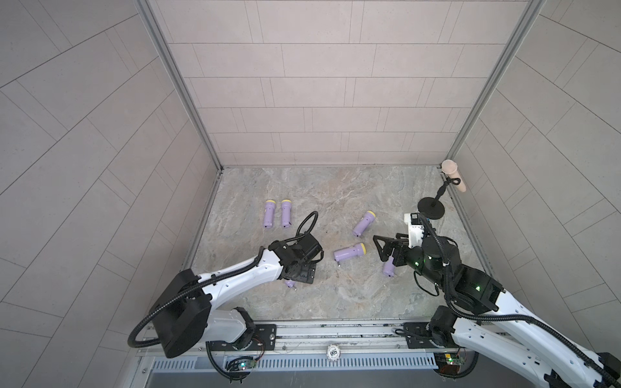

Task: Close the plug at the bottom of the flashlight
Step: Pick up the flashlight from the center of the board.

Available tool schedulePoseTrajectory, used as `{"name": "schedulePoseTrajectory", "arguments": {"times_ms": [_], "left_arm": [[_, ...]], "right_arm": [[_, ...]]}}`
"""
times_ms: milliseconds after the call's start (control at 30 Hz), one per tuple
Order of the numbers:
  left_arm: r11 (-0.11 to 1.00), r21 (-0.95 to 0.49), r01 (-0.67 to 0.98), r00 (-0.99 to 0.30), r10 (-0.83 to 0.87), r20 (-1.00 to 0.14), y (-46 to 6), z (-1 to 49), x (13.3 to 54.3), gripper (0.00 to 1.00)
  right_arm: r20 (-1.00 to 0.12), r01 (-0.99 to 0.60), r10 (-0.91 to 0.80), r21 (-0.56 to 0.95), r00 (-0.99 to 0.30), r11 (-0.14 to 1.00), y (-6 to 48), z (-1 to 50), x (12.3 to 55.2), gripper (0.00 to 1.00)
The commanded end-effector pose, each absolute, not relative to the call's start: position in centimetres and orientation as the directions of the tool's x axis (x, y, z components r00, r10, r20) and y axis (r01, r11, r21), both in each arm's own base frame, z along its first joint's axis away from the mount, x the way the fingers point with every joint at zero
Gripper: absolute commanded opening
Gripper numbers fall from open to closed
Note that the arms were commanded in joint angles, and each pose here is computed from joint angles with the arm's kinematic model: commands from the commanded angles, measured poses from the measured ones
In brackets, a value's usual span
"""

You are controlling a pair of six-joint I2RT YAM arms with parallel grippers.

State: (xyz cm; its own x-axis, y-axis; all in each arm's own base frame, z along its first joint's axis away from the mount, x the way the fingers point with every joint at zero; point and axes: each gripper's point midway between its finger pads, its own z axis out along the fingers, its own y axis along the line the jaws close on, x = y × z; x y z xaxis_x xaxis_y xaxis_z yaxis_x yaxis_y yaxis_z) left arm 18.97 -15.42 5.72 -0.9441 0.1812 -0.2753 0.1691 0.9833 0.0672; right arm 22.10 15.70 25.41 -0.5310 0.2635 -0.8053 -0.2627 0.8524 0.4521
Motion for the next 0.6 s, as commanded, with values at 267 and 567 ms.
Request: {"name": "schedulePoseTrajectory", "arguments": {"times_ms": [267, 567], "left_arm": [[0.969, 0.164, 0.185, -0.94, 0.223, -0.257, -14.9, 3.7, 19.4, 0.97], [0.962, 0.193, 0.194, -0.939, 0.239, -0.245, -15.1, 2.7, 19.9, 0.89]], "right_arm": [[-0.797, -0.262, 0.271, 0.466, -0.54, 0.845, 15.9, 25.1, 22.0, 1.0], [-0.788, -0.256, 0.268, 0.468, -0.554, 0.846, 16.0, 24.5, 21.9, 0.99]]}}
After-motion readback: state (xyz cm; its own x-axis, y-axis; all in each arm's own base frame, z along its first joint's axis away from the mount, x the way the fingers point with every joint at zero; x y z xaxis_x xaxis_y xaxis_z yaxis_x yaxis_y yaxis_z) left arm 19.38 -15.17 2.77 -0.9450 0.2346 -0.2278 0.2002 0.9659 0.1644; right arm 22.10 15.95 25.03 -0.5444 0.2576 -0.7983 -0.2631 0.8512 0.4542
